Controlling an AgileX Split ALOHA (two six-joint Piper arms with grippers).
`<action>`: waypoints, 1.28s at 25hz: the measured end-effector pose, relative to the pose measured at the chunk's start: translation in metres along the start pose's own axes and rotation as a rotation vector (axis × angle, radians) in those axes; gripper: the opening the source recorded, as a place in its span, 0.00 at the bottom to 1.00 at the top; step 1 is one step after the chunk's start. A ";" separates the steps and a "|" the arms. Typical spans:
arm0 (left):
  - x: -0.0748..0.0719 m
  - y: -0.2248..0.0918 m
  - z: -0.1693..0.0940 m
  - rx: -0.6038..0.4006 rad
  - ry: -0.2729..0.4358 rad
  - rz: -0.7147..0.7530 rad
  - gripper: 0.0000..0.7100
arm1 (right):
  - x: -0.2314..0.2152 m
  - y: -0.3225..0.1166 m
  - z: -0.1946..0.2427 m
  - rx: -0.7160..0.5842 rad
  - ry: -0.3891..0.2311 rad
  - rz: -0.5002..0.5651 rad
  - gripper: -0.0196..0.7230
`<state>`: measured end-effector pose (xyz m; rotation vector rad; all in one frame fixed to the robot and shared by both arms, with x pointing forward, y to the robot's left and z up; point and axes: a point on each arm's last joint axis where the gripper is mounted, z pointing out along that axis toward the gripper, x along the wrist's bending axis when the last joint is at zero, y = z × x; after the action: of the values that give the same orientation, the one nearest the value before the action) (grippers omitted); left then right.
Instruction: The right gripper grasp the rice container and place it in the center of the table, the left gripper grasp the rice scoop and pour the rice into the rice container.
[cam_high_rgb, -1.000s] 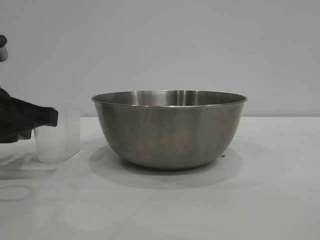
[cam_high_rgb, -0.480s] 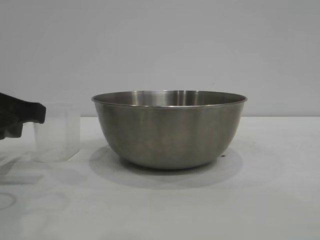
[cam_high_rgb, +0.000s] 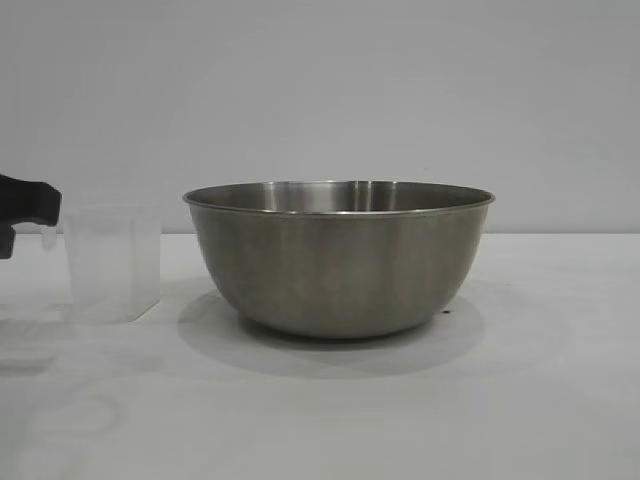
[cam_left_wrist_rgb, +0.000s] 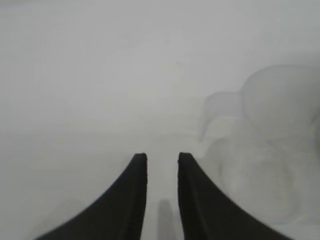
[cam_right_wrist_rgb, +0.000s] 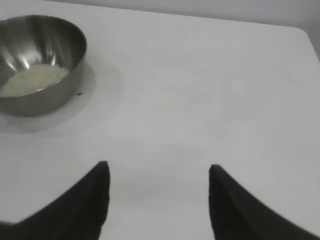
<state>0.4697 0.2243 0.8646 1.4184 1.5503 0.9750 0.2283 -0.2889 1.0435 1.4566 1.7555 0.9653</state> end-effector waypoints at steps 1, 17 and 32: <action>0.002 0.000 -0.001 0.001 0.008 -0.002 0.19 | 0.000 0.000 0.000 0.000 0.000 0.000 0.54; 0.057 0.020 0.004 -0.040 0.040 -0.011 0.19 | 0.000 0.000 0.000 0.000 0.000 0.000 0.54; 0.087 0.034 0.003 -0.088 -0.002 -0.006 0.19 | 0.000 0.000 0.000 0.000 0.000 0.000 0.54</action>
<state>0.4808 0.3134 0.8903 1.3527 1.4910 1.0256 0.2283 -0.2889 1.0435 1.4566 1.7555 0.9653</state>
